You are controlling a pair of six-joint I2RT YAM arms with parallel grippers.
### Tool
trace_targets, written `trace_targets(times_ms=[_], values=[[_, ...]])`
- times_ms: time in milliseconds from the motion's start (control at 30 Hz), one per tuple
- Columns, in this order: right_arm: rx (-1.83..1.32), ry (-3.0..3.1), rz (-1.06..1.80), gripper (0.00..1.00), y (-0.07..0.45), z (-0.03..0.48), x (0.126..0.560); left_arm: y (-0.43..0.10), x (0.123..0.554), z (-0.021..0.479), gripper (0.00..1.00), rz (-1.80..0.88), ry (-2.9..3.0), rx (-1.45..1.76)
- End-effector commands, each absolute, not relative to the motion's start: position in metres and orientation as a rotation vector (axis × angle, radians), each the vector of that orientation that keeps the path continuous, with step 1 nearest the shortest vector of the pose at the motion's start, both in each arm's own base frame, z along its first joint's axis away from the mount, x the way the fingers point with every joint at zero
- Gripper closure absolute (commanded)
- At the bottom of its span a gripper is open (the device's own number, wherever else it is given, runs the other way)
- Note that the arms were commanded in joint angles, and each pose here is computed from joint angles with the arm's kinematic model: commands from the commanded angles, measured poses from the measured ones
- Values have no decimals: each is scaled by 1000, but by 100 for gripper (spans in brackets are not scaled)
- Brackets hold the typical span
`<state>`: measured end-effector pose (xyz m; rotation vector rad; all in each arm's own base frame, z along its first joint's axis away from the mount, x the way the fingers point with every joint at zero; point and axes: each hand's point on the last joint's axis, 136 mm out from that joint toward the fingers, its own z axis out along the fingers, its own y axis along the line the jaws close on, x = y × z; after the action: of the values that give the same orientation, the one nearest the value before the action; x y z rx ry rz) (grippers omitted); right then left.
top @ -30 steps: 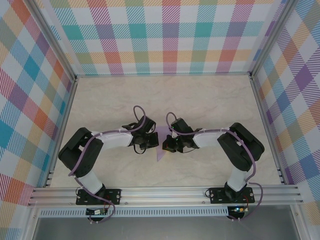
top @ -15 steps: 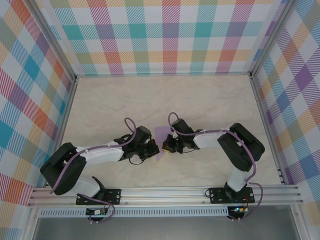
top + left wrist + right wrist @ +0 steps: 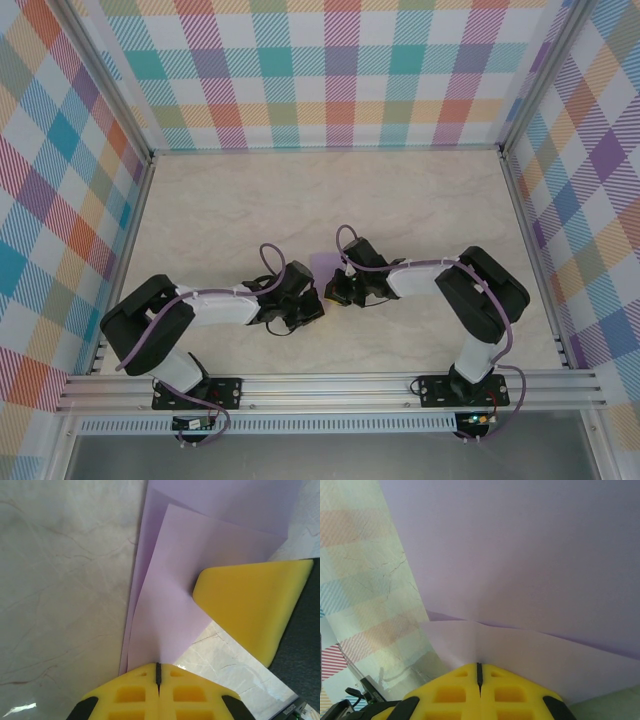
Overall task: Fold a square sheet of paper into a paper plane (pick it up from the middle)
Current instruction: Third fold the triangle at the center of the table.
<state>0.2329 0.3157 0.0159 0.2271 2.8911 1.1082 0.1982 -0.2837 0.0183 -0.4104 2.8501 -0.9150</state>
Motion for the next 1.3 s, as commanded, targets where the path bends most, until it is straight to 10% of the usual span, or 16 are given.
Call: trace_targets(times_ms=[0,633,1267], values=[[115,2892,1048,100,308,15,228,-256,185,-5,100,-720,2901,-461],[-57,2908,1100,100,314,11,202,-261,184,-5,100,-755,2898,-444],[170,2786,888,100,236,33,280,-245,172,-20,100,-635,2965,-482]])
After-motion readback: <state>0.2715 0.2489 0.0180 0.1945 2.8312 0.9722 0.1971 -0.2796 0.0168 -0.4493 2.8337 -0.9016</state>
